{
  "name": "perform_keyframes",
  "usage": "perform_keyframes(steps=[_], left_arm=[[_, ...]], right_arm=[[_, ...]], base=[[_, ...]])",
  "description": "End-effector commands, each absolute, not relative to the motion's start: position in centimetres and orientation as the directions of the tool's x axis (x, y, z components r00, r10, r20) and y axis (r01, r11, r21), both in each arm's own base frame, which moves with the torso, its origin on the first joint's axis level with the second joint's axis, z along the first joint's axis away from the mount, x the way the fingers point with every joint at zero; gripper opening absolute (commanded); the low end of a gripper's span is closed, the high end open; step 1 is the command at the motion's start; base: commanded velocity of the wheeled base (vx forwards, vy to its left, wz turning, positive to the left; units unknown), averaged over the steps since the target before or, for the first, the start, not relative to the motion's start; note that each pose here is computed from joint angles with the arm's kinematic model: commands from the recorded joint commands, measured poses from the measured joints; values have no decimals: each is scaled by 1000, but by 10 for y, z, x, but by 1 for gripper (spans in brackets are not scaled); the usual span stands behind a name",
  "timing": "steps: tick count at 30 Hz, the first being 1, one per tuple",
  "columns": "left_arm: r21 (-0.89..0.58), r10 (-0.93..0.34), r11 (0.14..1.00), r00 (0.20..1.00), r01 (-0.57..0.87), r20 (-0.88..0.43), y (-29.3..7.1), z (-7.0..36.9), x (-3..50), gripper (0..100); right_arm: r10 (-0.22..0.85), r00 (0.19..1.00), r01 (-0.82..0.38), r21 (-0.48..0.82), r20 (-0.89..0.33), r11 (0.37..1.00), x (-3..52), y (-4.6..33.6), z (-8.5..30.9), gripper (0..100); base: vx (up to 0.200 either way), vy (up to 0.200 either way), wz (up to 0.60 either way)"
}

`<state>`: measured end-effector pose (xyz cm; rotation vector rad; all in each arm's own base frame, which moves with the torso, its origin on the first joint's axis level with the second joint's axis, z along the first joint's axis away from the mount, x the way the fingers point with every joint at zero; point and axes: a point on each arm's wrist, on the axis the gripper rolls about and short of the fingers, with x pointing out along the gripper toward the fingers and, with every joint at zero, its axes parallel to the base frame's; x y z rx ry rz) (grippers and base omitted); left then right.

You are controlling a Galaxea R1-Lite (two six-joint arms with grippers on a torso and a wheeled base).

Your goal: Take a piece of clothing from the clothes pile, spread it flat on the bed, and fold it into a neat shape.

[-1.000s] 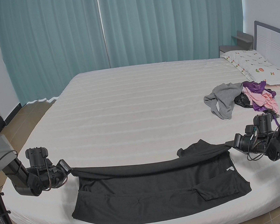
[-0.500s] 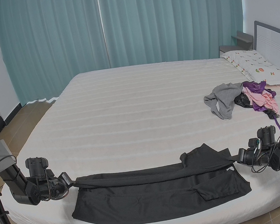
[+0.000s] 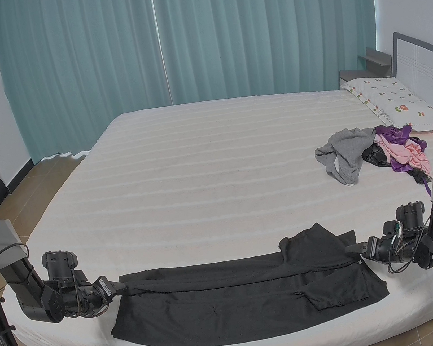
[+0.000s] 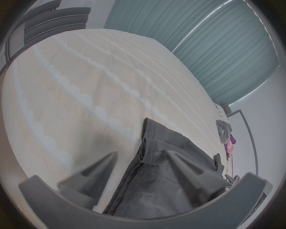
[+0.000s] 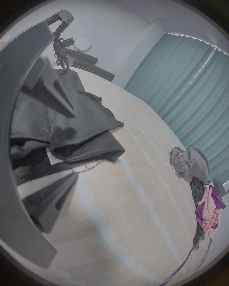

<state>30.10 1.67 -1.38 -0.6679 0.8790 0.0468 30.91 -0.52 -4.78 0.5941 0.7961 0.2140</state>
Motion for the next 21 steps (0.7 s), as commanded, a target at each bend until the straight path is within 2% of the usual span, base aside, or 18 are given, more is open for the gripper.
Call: perform_keyframes(steps=[1, 8, 14, 21], left_arm=[[-524, -226, 796, 655, -303, -721, 17, -12, 301, 100], [-553, -219, 786, 711, -277, -668, 18, 4, 315, 100], [-628, -213, 722, 770, -290, -601, 19, 17, 345, 100], [-619, -216, 726, 756, -300, -618, 16, -10, 371, 100]], right_arm=[[390, 717, 31, 585, -578, 810, 313, -8, -37, 100], [379, 769, 62, 649, -515, 758, 333, -11, -21, 100], [392, 753, 82, 667, -528, 741, 345, -7, -24, 100], [391, 734, 133, 682, -555, 719, 356, -3, -28, 100]], base=[[0, 0, 0], [0, 0, 0], [0, 0, 0], [0, 0, 0]])
